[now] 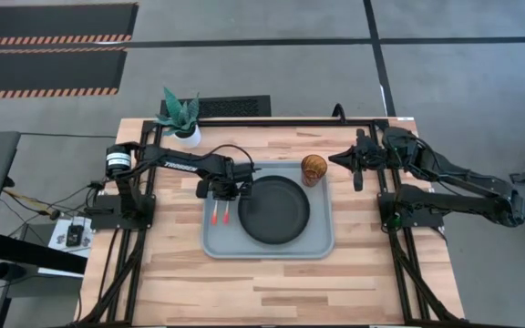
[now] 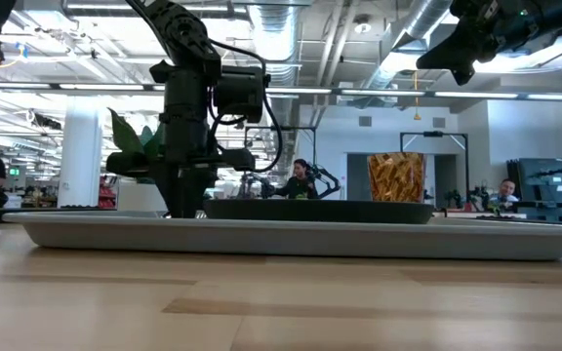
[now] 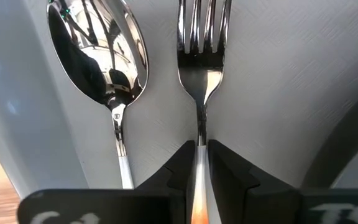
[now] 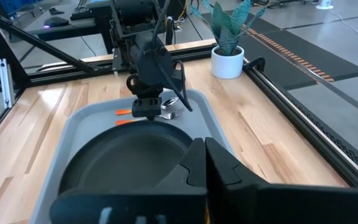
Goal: Pick and place plate/cup/fork/spoon on tray
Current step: Put the orange fork on the gray tray to the right of the orange spoon
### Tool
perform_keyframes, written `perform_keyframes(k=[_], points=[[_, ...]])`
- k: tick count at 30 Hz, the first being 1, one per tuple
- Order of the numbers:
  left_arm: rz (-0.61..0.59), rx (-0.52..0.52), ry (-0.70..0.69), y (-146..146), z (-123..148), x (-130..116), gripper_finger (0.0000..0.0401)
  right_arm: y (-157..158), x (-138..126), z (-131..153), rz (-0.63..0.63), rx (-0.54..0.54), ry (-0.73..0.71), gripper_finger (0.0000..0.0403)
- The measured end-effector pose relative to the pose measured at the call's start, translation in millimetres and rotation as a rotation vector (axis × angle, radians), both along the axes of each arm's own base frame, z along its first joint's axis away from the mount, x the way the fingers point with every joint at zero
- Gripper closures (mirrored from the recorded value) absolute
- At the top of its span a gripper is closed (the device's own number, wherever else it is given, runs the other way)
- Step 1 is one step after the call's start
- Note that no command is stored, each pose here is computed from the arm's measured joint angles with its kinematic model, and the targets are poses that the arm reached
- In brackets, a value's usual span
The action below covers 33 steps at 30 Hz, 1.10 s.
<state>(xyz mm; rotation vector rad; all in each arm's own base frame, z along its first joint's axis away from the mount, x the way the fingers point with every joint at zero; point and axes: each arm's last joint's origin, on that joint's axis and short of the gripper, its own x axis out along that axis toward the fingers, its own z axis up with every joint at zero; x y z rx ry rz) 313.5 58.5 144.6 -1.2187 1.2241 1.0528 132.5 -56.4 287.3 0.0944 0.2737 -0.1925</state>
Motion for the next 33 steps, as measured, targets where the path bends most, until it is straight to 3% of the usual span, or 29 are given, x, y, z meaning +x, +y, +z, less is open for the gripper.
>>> perform_keyframes(k=[19,33], points=[[-0.024,-0.021,0.0,-0.7,-0.1,-0.4,0.0355,0.0,0.0,0.0,0.0,0.0,0.0,0.0397],[-0.028,-0.029,-0.004,-1.1,0.7,0.3,0.0268,0.0,0.0,0.0,0.0,0.0,0.0,0.0397]])
